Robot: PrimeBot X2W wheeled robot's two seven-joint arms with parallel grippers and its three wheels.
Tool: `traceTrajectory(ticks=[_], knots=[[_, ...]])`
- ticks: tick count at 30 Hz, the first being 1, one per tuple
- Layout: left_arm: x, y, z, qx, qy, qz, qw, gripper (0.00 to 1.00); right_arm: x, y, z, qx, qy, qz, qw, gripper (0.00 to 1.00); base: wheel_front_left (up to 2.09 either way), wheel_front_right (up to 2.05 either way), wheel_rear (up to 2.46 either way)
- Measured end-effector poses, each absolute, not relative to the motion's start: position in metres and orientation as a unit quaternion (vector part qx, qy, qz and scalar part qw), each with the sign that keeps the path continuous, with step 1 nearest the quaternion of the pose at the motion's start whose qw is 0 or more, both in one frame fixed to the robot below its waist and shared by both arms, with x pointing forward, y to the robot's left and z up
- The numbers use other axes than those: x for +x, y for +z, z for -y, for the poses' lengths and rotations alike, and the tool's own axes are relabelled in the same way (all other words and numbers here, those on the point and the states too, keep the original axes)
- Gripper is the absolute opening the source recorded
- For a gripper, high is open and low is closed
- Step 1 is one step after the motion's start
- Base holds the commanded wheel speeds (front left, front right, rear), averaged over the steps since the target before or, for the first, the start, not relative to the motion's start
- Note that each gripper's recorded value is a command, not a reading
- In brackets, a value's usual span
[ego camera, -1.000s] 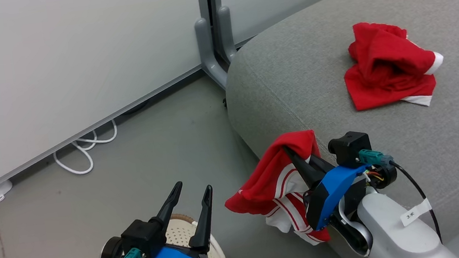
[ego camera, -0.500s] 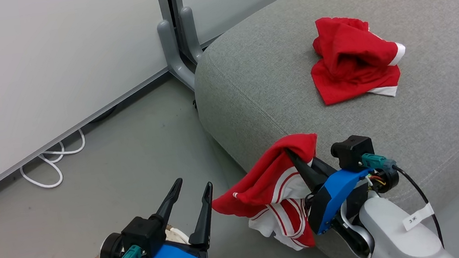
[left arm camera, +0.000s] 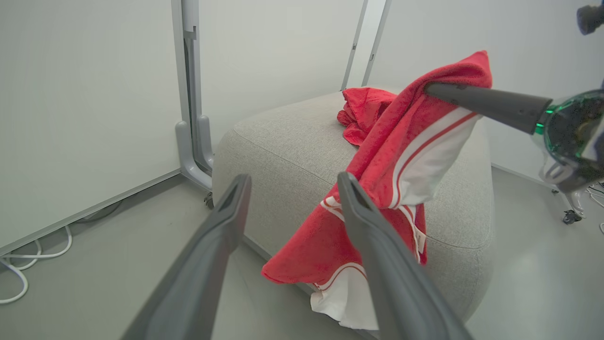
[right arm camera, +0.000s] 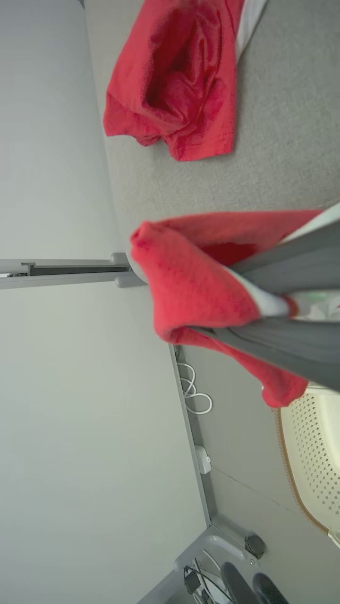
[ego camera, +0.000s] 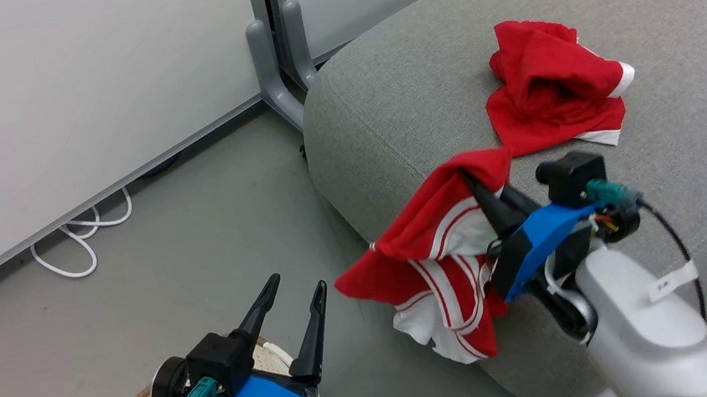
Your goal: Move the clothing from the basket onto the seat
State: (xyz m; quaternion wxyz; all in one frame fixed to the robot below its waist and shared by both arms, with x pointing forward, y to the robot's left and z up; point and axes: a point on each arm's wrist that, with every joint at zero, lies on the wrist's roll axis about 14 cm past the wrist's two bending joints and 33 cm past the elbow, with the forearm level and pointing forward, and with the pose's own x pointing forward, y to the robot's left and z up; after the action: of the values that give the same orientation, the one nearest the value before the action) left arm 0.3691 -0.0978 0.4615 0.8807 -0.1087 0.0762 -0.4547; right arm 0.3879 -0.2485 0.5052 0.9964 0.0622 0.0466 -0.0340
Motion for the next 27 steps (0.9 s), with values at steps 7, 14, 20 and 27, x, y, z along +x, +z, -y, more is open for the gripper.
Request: traceTrajectory(ticks=[7, 14, 20, 27], knots=[[0.380, 0.458, 0.096, -0.108, -0.455, -0.072, 0.881, 1.00, 0.418, 0.567, 0.304, 0.002, -0.068, -0.007, 0.998, 0.00, 0.00, 0.00, 0.00], [0.400, 0.449, 0.092, -0.108, -0.458, -0.068, 0.880, 1.00, 0.447, 0.640, 0.364, -0.035, -0.121, 0.045, 0.991, 0.00, 0.00, 0.00, 0.00], [0.424, 0.436, 0.088, -0.107, -0.458, -0.063, 0.880, 1.00, 0.470, 0.687, 0.410, -0.059, -0.173, 0.092, 0.979, 0.00, 0.00, 0.00, 0.00], [0.453, 0.416, 0.078, -0.112, -0.450, -0.059, 0.884, 1.00, 0.489, 0.689, 0.461, -0.086, -0.245, 0.117, 0.959, 0.00, 0.00, 0.00, 0.00]])
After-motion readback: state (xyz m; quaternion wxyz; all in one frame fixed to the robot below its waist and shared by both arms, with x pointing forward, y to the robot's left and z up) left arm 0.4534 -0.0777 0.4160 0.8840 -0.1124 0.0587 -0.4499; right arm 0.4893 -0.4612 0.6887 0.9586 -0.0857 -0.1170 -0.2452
